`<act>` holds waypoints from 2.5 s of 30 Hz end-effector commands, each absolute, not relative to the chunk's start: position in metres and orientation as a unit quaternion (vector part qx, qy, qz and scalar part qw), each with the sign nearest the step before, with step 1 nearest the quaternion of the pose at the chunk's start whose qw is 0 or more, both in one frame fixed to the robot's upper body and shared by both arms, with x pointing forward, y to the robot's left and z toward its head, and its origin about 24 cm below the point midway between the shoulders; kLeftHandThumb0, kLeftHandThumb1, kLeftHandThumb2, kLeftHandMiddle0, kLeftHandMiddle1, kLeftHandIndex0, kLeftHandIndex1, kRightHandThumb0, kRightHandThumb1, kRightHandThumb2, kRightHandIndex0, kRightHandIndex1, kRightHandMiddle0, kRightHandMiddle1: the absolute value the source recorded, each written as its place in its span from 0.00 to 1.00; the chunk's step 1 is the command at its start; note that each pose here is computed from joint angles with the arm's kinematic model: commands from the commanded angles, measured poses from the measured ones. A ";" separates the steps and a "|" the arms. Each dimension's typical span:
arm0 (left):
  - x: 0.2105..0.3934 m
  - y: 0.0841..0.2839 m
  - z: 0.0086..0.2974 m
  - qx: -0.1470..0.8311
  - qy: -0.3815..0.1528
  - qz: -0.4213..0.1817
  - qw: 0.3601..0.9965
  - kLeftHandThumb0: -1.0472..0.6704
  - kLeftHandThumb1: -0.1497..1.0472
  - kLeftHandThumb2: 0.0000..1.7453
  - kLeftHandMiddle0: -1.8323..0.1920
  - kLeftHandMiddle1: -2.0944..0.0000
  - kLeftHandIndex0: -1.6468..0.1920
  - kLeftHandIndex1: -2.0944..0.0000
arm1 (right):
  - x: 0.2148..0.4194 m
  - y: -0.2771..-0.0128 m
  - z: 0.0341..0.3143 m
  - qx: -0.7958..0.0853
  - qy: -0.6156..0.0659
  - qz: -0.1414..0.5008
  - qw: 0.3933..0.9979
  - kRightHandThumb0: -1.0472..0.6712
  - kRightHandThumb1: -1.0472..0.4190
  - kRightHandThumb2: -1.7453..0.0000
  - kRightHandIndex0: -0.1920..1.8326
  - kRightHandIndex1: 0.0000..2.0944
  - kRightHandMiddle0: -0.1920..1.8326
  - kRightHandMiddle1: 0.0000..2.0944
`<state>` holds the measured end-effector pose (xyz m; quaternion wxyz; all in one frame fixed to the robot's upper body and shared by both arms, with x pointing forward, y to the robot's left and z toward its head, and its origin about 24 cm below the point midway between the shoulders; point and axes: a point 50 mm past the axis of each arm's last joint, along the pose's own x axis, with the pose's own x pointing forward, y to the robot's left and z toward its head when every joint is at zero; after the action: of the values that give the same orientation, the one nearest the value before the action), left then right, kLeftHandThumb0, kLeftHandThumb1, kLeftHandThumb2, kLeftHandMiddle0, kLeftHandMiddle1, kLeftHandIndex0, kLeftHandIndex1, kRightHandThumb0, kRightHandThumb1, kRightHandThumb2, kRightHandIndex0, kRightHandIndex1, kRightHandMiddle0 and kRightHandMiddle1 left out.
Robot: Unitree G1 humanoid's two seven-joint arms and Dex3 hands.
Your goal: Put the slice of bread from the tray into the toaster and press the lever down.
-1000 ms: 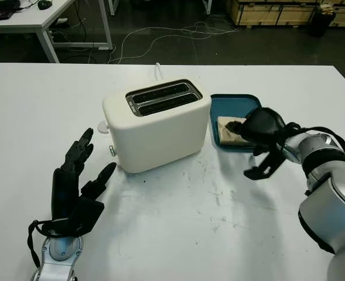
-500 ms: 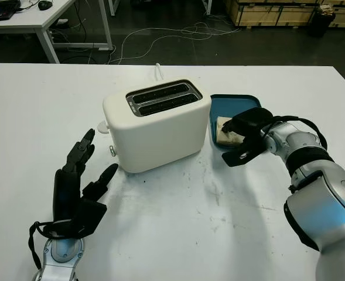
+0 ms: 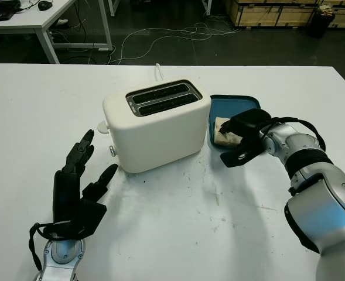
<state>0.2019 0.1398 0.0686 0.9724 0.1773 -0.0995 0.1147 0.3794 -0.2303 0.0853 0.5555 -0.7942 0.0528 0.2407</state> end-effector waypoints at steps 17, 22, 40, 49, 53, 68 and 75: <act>0.199 0.140 0.074 0.171 -0.108 0.119 0.972 0.25 0.89 0.15 0.70 0.96 0.70 1.00 | 0.367 -0.222 0.068 -0.821 0.023 0.285 0.495 0.44 0.09 0.98 0.50 0.54 0.68 0.00; 0.199 0.140 0.074 0.174 -0.107 0.121 0.972 0.25 0.89 0.16 0.69 0.97 0.70 1.00 | 0.365 -0.218 0.071 -0.826 -0.006 0.282 0.487 0.46 0.09 0.93 0.62 0.27 0.63 0.01; 0.198 0.139 0.072 0.175 -0.101 0.120 0.972 0.25 0.89 0.15 0.69 0.98 0.71 1.00 | 0.349 -0.216 0.129 -0.700 -0.106 0.301 0.639 0.53 0.17 0.99 0.56 0.55 0.68 0.14; 0.199 0.138 0.072 0.178 -0.100 0.117 0.972 0.25 0.89 0.15 0.69 0.98 0.71 1.00 | 0.339 -0.215 0.148 -0.648 -0.158 0.282 0.690 0.76 0.14 0.99 0.47 0.83 0.41 0.82; 0.198 0.138 0.072 0.177 -0.099 0.113 0.973 0.25 0.89 0.15 0.69 0.98 0.71 1.00 | 0.337 -0.215 0.148 -0.643 -0.165 0.286 0.691 0.83 0.17 1.00 0.47 0.83 0.41 0.82; 0.199 0.139 0.072 0.180 -0.097 0.114 0.972 0.24 0.89 0.15 0.69 0.99 0.71 1.00 | 0.333 -0.218 0.163 -0.634 -0.122 0.268 0.715 0.84 0.12 0.99 0.45 0.83 0.39 0.82; 0.200 0.139 0.072 0.180 -0.101 0.109 0.973 0.25 0.89 0.15 0.69 0.99 0.71 1.00 | 0.328 -0.237 0.181 -0.562 -0.099 0.233 0.788 0.85 0.09 0.97 0.40 0.83 0.33 0.83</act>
<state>0.1992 0.1391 0.0712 0.9725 0.1809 -0.0968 0.1101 0.3300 -0.2314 0.1771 0.7721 -0.5806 -0.0996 0.2386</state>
